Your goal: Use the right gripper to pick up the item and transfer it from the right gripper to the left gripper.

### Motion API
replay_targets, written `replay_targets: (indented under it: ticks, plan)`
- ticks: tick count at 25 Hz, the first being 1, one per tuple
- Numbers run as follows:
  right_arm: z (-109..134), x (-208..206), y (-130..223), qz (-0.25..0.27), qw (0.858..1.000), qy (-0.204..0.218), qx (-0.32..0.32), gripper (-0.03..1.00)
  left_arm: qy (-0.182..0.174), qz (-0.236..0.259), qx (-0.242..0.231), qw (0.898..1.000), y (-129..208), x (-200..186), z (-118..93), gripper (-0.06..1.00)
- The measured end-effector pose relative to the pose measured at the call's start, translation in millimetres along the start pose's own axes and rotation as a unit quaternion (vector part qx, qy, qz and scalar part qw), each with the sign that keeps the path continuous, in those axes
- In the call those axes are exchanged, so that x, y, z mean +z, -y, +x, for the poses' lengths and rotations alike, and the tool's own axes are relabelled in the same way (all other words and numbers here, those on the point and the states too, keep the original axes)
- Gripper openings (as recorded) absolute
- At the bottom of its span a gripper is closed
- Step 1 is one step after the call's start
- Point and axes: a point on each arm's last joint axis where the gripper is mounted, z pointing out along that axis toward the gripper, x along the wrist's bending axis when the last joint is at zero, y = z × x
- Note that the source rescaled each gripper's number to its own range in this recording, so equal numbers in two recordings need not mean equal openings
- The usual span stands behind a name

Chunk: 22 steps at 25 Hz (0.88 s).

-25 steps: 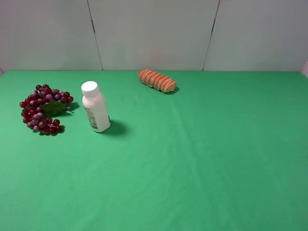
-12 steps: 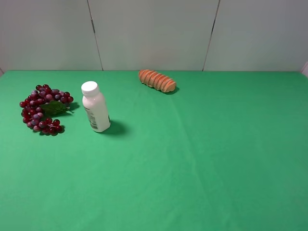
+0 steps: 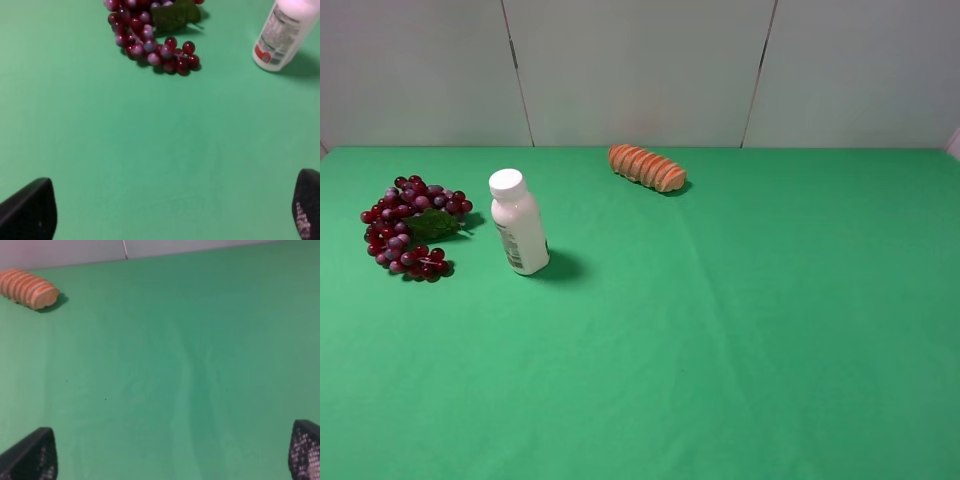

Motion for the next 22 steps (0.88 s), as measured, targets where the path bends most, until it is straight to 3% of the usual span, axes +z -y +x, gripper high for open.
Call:
replay_targets:
  ticks: [7, 22]
  plan:
    - [0.0, 0.0, 0.1, 0.001, 1.000, 0.000, 0.000, 1.00, 0.006, -0.026, -0.001, 1.000, -1.8, 8.5, -1.1, 0.91]
    - [0.0, 0.0, 0.1, 0.001, 1.000, 0.000, 0.000, 1.00, 0.007, -0.032, 0.012, 0.999, -2.5, 9.2, -1.3, 0.91]
